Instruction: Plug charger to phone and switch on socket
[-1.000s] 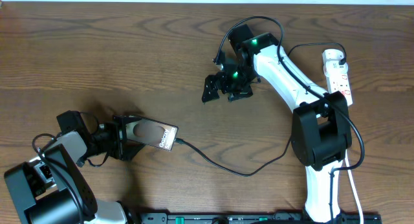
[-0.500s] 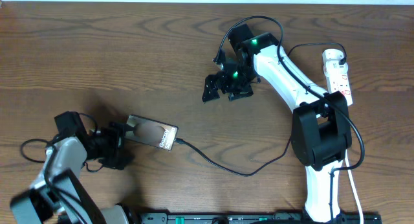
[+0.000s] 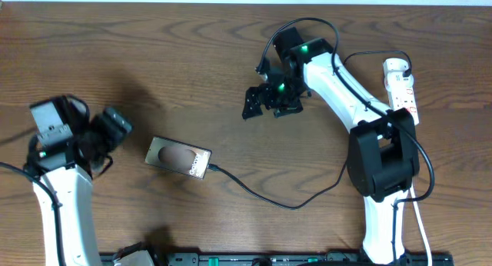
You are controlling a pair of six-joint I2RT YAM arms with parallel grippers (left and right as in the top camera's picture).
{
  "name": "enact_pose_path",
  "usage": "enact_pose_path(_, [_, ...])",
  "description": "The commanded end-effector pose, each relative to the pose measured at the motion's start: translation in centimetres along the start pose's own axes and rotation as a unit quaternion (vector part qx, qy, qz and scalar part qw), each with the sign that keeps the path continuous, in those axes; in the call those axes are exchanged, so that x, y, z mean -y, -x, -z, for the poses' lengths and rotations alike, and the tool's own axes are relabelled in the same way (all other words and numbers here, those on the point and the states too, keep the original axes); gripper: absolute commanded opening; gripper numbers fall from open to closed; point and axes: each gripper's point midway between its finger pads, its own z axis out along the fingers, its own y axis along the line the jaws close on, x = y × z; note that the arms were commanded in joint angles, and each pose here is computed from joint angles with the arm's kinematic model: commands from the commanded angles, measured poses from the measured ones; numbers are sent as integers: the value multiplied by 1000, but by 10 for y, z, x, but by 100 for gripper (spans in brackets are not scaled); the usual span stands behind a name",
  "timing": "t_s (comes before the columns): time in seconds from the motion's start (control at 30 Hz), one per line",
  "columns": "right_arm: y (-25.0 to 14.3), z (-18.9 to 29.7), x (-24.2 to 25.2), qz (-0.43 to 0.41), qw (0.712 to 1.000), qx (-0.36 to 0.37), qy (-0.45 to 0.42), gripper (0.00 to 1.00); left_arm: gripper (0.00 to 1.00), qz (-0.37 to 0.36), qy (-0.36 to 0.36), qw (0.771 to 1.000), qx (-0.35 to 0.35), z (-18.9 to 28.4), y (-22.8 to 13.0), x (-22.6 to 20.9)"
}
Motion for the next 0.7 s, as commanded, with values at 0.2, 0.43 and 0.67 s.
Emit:
enact_pose_path(0.2, [21,99,37,-46,992,75,-88,99,90,-124,-38,991,43,30,12,71])
enact_pose_path(0.43, [36,207,42,-73,968,191,-144,99,90,-217,-53,974,45,26,-8,104])
enact_pose_path(0.67, [19,321,64,-133,909,329,-218,99,90,-228,-47,971,54,26,-10,108])
